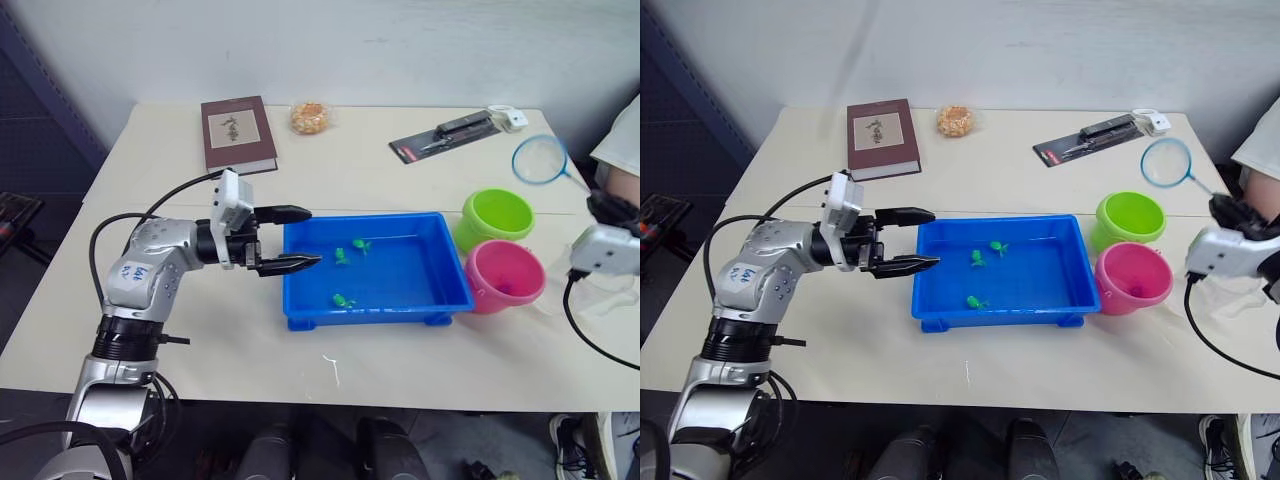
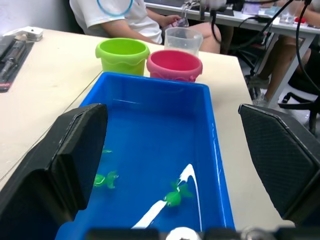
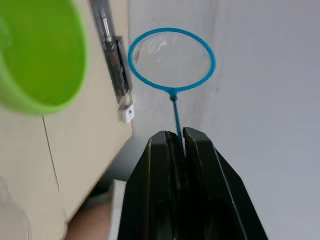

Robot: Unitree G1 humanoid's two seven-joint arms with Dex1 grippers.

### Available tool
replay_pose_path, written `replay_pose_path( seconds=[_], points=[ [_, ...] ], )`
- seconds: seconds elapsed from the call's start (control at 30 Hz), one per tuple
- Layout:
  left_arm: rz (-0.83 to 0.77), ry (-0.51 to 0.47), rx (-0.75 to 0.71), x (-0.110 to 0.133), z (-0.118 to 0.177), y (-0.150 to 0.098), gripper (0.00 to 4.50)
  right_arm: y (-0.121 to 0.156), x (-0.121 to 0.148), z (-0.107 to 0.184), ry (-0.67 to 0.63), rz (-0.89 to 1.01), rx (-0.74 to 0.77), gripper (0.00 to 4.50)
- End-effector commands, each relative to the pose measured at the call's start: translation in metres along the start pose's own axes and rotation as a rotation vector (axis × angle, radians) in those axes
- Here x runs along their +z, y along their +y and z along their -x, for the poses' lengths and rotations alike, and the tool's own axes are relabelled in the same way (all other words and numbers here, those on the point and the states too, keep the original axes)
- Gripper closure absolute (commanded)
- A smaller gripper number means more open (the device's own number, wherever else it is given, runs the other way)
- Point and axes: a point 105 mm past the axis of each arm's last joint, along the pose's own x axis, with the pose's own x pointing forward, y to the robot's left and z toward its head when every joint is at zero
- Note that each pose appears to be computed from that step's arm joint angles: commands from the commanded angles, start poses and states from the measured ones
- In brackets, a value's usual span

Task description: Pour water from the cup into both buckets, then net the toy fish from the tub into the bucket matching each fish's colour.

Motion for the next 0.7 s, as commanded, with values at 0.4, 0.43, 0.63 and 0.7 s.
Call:
replay_pose_path(
  seconds=[0.4, 0.43, 0.63, 0.7],
  points=[
    [-0.077, 0.153, -0.003, -0.018, 0.050, -0.014, 0.01, 0.082, 0.115, 0.018, -0.250, -0.467, 0.805, 4.50],
    [-0.076, 0.158, 0.001, -0.019, 0.051, -0.015, 0.01, 0.085, 0.114, 0.018, -0.237, -0.468, 0.817, 4.50],
    [-0.066, 0.164, 0.016, -0.020, 0.049, -0.017, 0.01, 0.105, 0.097, 0.014, -0.050, -0.613, 0.901, 4.50],
    [-0.061, 0.162, 0.017, -0.019, 0.047, -0.017, 0.01, 0.109, 0.097, 0.007, -0.020, -0.667, 0.900, 4.50]
  ],
)
